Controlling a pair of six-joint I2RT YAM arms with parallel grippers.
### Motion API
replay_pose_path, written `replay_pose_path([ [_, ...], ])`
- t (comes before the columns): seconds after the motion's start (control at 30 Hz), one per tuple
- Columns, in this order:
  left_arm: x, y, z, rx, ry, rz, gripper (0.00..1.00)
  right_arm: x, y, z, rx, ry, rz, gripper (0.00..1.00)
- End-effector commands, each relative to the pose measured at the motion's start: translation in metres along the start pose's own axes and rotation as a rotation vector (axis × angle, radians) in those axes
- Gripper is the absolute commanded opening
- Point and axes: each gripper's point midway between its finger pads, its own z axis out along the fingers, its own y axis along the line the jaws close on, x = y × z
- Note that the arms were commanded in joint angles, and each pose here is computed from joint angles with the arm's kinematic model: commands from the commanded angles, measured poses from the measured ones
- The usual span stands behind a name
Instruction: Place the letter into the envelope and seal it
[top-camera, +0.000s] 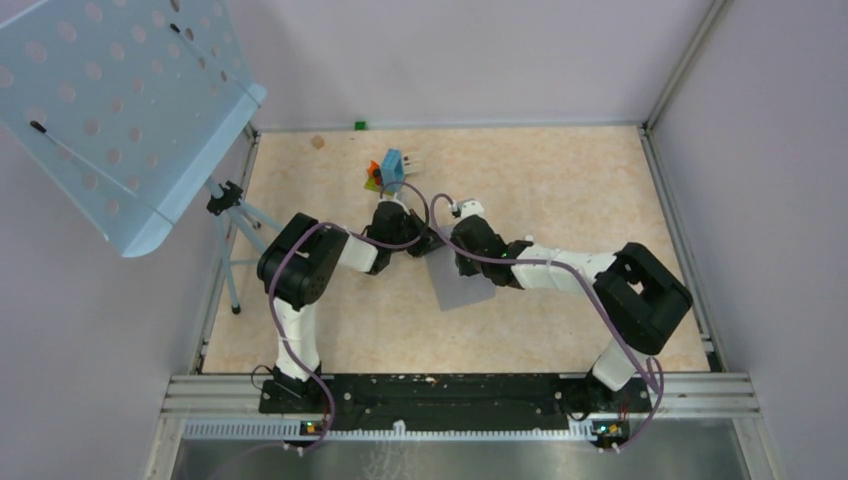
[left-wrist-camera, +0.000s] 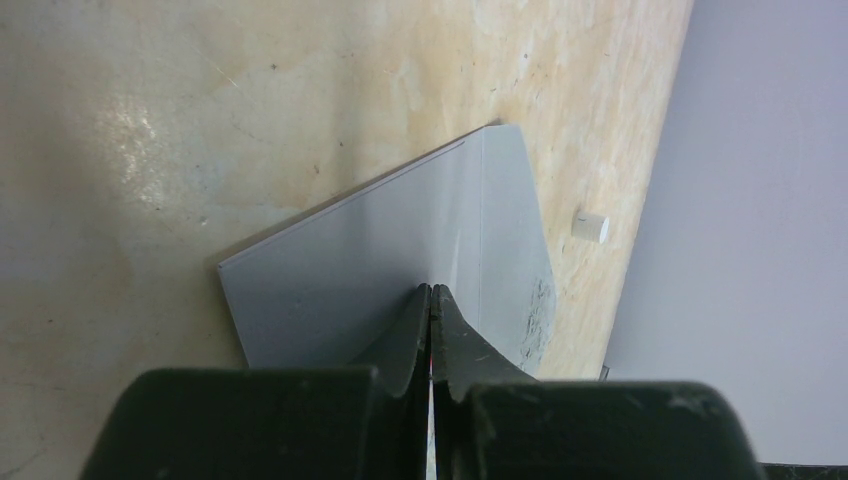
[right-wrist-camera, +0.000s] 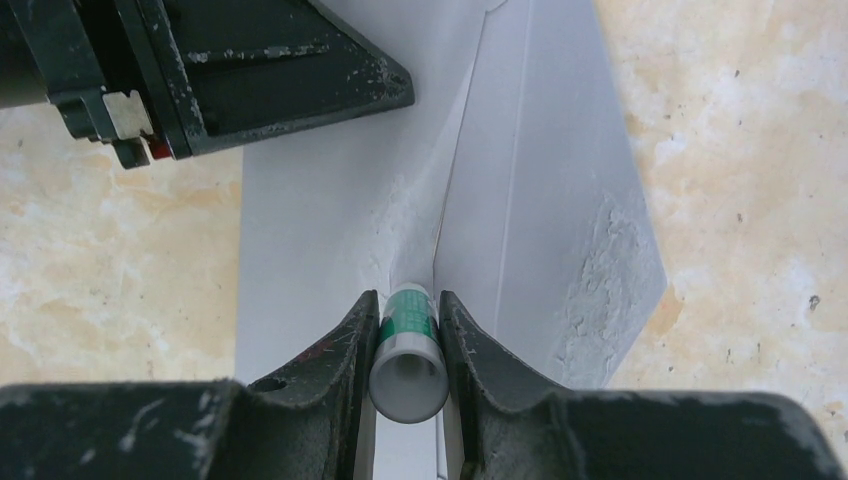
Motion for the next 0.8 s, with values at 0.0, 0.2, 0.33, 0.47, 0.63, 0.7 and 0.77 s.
replay_pose_path([
  [0.0, 0.004, 0.066, -0.007, -0.223, -0.012, -0.033, 0.00, 0.068, -0.015, -0.015, 0.037, 0.218, -0.065, 0.00],
  [0.2, 0.004, 0.066, -0.006, -0.225, -0.010, -0.032, 0.00, 0.072, -0.018, -0.019, 0.051, 0.218, -0.064, 0.00],
  [0.33, 0.005, 0.066, -0.006, -0.224, -0.007, -0.032, 0.00, 0.072, -0.019, -0.019, 0.054, 0.205, -0.063, 0.00],
  [0.47, 0.005, 0.066, -0.006, -0.224, -0.005, -0.034, 0.00, 0.061, -0.016, -0.014, 0.049, 0.155, -0.050, 0.00],
  [0.63, 0.007, 0.067, -0.006, -0.225, 0.001, -0.035, 0.00, 0.041, -0.014, -0.005, 0.073, 0.073, -0.027, 0.00],
  [0.7, 0.006, 0.067, -0.007, -0.224, 0.001, -0.034, 0.00, 0.035, -0.013, -0.003, 0.072, 0.052, -0.020, 0.00],
  [0.77, 0.007, 0.067, -0.007, -0.226, 0.002, -0.035, 0.00, 0.032, -0.009, 0.000, 0.065, 0.042, -0.017, 0.00],
])
